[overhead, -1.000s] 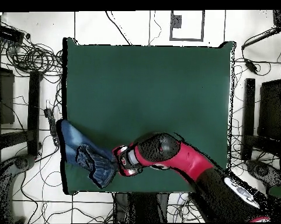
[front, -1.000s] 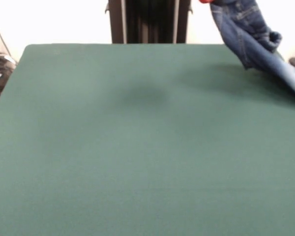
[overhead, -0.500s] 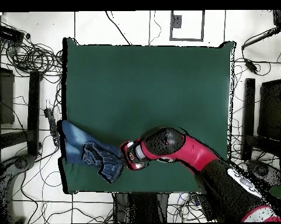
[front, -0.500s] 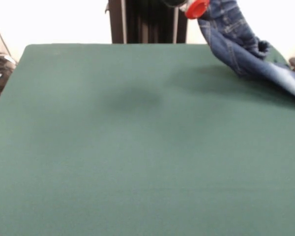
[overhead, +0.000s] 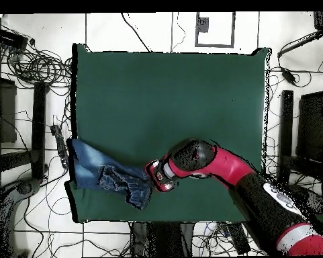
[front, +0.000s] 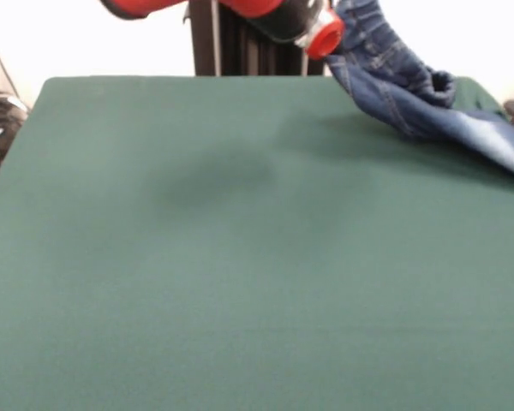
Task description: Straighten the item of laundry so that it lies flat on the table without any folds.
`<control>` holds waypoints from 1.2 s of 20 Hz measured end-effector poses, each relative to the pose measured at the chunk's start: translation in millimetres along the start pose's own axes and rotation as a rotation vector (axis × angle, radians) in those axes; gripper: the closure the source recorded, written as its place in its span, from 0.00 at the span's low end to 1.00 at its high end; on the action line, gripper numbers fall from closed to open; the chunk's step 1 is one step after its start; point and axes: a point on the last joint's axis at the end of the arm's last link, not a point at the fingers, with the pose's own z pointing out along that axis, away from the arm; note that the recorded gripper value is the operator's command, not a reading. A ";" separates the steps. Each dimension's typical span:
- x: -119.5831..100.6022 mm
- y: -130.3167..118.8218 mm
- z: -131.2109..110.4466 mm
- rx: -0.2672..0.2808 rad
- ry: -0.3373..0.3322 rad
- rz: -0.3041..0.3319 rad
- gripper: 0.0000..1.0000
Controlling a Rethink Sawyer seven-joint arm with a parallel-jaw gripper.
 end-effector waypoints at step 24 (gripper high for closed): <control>-56.1 -35.0 -78.6 0.139 0.035 -0.073 1.00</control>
